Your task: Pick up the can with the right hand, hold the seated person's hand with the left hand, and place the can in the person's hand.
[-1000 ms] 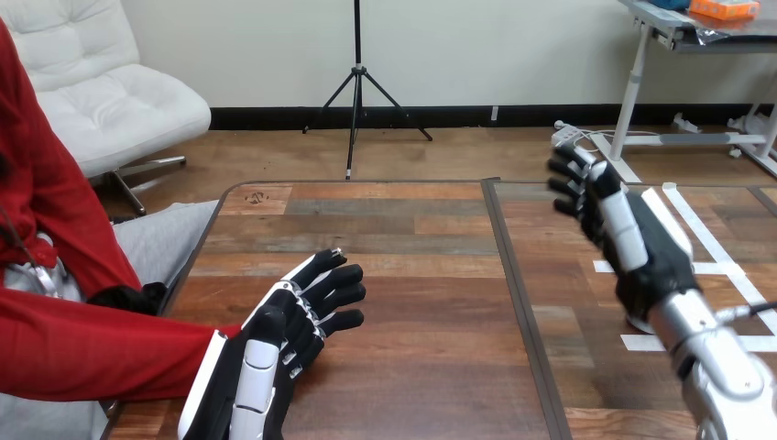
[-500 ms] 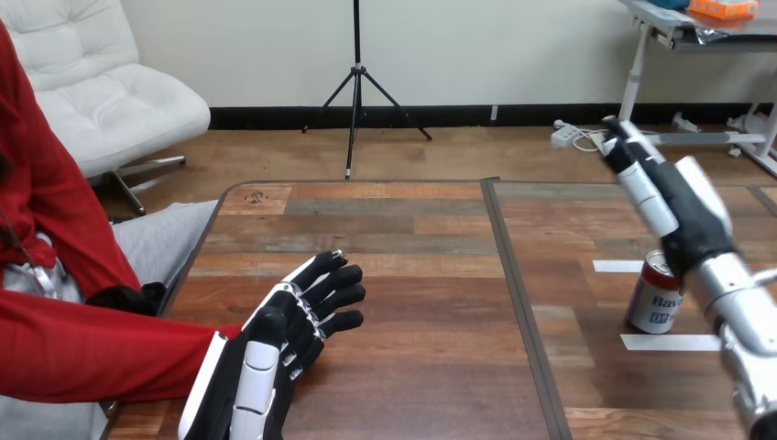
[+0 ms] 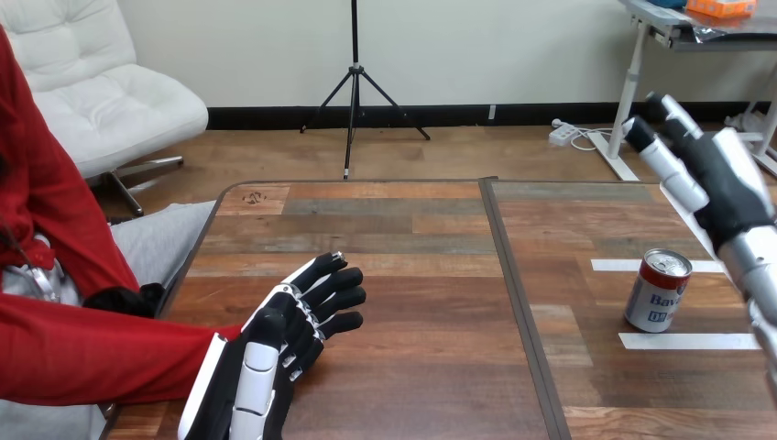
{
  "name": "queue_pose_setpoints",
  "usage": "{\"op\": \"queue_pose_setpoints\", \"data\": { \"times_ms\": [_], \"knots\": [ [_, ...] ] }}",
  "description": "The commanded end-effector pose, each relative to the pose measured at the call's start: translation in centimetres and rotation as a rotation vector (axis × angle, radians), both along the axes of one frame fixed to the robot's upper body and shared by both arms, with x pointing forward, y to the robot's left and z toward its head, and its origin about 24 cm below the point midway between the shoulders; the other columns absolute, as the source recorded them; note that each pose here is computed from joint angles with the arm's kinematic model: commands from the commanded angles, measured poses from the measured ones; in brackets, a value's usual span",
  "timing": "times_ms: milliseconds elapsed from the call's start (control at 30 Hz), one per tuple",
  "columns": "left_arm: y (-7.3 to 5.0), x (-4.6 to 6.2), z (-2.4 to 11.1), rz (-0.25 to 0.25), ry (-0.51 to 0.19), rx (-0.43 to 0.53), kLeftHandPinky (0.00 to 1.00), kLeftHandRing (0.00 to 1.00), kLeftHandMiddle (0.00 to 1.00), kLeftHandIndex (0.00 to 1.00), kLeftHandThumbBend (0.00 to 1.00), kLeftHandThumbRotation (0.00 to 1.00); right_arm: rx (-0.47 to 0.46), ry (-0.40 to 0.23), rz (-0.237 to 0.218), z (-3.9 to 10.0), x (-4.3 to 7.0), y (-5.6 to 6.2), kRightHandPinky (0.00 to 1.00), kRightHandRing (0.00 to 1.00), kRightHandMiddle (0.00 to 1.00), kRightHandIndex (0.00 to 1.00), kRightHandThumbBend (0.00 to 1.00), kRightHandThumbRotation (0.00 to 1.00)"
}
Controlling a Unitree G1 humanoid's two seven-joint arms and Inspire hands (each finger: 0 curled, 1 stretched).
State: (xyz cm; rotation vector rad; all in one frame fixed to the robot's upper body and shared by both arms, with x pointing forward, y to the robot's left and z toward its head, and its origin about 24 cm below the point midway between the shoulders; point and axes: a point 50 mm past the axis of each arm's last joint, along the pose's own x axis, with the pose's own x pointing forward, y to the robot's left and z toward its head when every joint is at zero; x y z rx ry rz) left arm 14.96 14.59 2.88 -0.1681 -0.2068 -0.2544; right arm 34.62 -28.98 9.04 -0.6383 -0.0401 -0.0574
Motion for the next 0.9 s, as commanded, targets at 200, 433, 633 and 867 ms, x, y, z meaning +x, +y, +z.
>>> {"op": "queue_pose_setpoints", "data": {
  "times_ms": [200, 433, 633, 867],
  "knots": [
    [-0.1, 0.9, 1.4, 0.019, -0.09, -0.013, 0.76, 0.8, 0.8, 0.82, 0.62, 1.0, -0.118, -0.077, -0.031, 4.4, 2.1, -0.2, 0.73, 0.94, 1.0, 0.98, 0.93, 1.0],
    [0.0, 0.9, 1.5, 0.018, -0.09, -0.011, 0.77, 0.8, 0.8, 0.82, 0.63, 1.0, -0.203, -0.014, -0.083, 3.8, 2.2, -0.7, 0.76, 0.92, 0.97, 0.98, 0.92, 1.0],
    [0.0, 1.0, 1.5, 0.015, -0.091, -0.014, 0.77, 0.8, 0.8, 0.81, 0.63, 1.0, -0.223, 0.035, -0.106, 3.2, 2.1, -1.1, 0.73, 0.89, 0.94, 0.98, 0.94, 1.0],
    [0.1, 1.1, 1.5, 0.011, -0.086, -0.02, 0.77, 0.8, 0.8, 0.81, 0.64, 1.0, -0.259, 0.112, -0.134, 2.3, 2.0, -1.3, 0.69, 0.87, 0.93, 0.99, 0.97, 0.99]
  ]
}}
